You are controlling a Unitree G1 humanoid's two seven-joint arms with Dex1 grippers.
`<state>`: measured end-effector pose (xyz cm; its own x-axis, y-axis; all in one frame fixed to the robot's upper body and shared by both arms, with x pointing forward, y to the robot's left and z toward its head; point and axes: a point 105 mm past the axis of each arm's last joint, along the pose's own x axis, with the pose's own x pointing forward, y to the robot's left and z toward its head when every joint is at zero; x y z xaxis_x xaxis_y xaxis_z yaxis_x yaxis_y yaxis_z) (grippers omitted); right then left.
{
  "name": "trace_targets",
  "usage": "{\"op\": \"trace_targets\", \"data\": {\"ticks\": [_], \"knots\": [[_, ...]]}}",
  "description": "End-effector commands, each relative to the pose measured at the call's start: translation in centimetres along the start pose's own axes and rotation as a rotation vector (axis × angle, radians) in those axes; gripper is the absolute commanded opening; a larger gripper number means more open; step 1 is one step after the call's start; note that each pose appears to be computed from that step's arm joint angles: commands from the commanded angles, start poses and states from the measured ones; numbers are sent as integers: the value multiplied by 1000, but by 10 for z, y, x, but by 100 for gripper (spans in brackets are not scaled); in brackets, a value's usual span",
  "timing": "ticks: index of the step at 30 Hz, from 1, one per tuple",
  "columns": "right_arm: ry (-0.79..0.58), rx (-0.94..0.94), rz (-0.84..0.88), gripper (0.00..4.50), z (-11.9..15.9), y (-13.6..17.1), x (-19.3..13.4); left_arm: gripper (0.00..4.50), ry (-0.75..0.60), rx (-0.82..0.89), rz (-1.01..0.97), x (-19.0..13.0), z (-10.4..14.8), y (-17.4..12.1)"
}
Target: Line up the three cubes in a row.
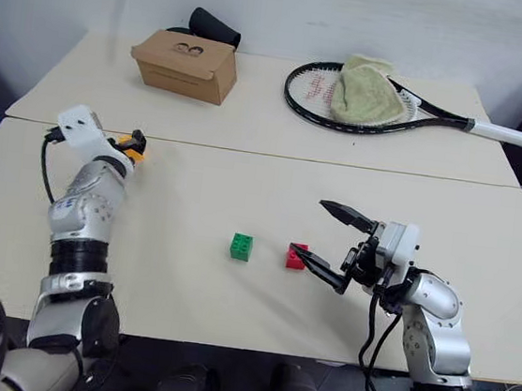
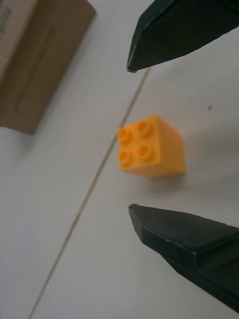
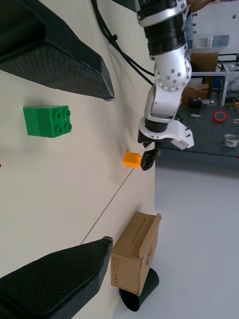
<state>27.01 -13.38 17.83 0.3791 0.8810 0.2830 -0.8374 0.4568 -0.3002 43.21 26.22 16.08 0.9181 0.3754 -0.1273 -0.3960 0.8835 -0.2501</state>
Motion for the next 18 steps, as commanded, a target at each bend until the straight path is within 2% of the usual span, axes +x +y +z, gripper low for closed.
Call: {"op": "trace_targets", "data": {"ticks": [1, 12, 17, 18], "knots": [[-24, -40, -7, 450, 9, 2, -1, 447, -51, 54, 75, 9, 13, 0], [-17, -29, -31, 450, 3, 8, -12, 447, -56, 120, 55, 23, 13, -21], [-17, -21, -38, 450, 2, 11, -13, 447, -51, 152, 76, 26, 12, -20], [-17, -20, -40, 450, 1, 11, -13, 430, -54, 162, 83, 26, 13, -19]]}}
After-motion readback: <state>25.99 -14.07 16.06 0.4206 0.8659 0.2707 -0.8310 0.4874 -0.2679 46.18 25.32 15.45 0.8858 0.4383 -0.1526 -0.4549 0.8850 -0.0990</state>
